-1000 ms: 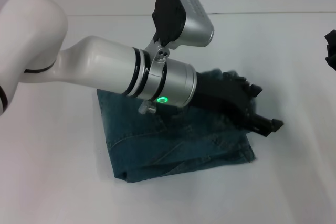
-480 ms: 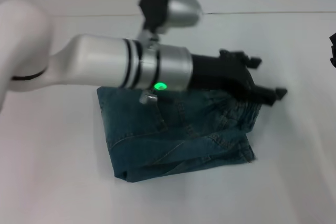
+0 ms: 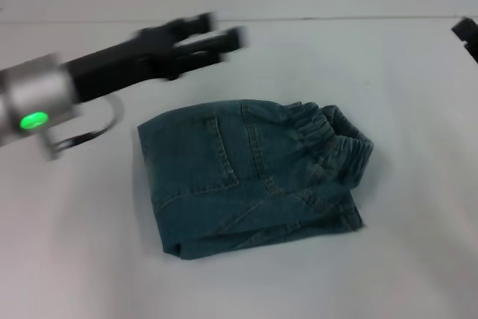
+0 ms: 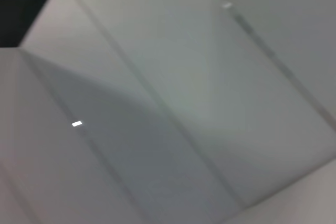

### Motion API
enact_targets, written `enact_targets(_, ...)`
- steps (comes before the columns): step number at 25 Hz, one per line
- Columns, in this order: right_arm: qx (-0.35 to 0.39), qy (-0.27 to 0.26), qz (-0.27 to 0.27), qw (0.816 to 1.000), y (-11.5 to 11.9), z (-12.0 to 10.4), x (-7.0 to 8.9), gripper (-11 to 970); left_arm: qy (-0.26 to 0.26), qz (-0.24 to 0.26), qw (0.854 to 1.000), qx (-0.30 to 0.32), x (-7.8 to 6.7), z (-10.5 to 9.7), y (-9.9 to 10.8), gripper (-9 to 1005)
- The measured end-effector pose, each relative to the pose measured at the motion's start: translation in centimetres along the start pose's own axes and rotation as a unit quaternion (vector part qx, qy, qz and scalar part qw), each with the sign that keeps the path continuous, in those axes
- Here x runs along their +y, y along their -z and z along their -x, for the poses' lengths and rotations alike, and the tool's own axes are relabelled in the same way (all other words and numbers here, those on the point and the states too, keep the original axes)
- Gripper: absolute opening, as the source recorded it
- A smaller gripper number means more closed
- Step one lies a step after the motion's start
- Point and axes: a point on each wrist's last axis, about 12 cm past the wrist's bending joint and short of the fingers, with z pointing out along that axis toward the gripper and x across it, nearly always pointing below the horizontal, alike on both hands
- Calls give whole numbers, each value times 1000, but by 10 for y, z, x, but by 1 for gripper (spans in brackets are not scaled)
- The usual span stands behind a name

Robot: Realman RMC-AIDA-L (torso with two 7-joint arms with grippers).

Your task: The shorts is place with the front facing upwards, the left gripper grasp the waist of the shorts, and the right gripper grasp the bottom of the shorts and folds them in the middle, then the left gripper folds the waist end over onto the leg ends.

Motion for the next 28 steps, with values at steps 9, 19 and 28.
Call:
enact_targets(9,235,50,202,949,-6,51,19,269,6,52,997,63,2,-20,100,912)
enact_targets(19,428,79,237,869,-3,54,26,682,12,23,983,179,-13,-26,124,908)
enact_targets(28,440,86,202,871,5,50,17,904,23,25,979,202,-12,-27,122,908)
